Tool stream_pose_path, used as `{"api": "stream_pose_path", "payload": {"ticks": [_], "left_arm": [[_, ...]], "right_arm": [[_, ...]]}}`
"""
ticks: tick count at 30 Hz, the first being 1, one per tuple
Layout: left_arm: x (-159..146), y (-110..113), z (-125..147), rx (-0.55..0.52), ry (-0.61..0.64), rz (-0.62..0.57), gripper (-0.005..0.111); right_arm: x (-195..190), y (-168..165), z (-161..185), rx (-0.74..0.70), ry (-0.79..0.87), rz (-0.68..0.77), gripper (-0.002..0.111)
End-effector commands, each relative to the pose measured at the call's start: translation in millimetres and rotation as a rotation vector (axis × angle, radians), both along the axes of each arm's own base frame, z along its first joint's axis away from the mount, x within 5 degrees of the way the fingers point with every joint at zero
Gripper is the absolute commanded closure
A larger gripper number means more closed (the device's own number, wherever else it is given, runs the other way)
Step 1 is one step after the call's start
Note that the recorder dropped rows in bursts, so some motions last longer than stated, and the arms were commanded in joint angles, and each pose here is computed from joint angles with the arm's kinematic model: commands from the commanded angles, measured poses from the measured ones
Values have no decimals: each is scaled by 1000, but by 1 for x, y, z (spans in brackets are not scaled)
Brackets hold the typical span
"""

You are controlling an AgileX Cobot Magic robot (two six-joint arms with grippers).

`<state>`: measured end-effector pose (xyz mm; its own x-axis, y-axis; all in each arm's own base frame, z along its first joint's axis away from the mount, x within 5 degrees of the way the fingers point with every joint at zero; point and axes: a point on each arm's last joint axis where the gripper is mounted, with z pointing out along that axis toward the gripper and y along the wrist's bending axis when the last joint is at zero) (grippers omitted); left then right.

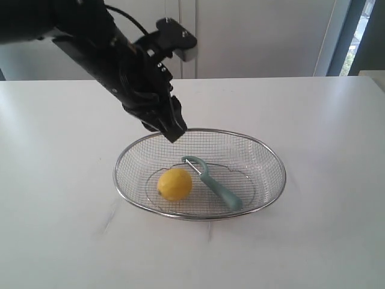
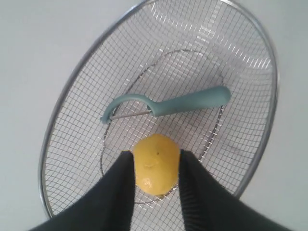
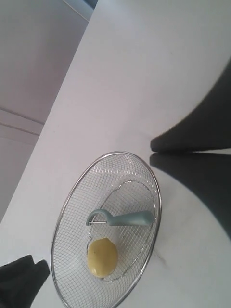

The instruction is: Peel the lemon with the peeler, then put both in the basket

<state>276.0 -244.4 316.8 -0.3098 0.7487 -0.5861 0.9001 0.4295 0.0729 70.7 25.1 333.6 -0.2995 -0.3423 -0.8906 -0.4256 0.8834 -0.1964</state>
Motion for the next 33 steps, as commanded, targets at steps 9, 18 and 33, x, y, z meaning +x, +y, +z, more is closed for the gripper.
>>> {"api": "stream_pose_path", "payload": {"ticks": [9, 18, 33], "left_arm": [[-78, 58, 69, -81, -74, -22, 107], [-157, 134, 71, -114, -144, 120, 107], [-272, 237, 56, -309, -326, 253, 107]], "right_arm": [[-28, -19, 11, 53, -181, -11, 108], [-38, -24, 13, 82, -227, -11, 108], [-40, -26, 13, 89, -235, -11, 108]]}}
